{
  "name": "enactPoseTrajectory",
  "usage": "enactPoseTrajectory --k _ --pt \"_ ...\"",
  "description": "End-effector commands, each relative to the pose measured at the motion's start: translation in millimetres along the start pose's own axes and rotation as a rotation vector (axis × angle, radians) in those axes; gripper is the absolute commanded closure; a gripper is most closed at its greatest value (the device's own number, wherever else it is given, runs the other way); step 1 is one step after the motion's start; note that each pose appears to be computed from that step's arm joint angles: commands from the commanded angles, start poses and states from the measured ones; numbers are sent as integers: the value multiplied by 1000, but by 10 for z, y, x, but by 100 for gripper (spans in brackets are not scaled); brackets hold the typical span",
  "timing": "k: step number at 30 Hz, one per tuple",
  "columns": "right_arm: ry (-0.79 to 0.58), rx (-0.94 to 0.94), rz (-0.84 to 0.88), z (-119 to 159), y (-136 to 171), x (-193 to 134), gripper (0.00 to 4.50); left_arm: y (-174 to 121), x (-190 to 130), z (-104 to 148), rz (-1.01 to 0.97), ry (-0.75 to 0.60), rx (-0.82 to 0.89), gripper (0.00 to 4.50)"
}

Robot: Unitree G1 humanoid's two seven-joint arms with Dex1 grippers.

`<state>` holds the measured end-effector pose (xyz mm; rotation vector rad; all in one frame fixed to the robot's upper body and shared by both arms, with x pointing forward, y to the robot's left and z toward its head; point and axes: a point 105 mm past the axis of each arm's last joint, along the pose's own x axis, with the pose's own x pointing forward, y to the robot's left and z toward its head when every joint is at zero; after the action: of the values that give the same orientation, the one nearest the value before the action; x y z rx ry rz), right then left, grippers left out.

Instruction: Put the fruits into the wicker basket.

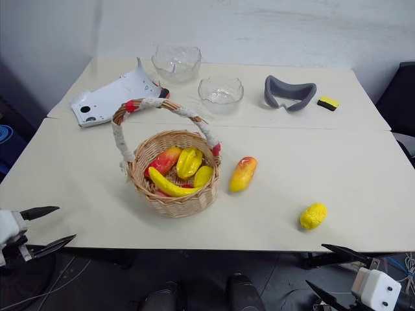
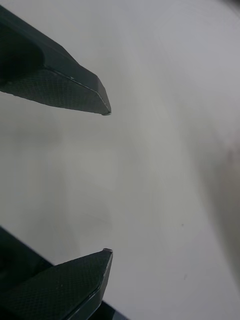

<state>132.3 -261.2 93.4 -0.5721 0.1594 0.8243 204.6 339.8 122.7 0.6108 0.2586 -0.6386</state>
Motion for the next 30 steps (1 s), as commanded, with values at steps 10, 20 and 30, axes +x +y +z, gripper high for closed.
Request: enactPoseTrajectory --k 10,20,30 --pt "-80 69 -51 322 -216 154 5 -16 30 500 -123 -173 -74 0" --pt "-101 477 -228 993 -1006 1353 5 -80 322 1380 -289 -386 -55 0" --pt "-115 693 -349 1169 -1254 2309 5 -151 418 1637 -289 -466 -53 0"
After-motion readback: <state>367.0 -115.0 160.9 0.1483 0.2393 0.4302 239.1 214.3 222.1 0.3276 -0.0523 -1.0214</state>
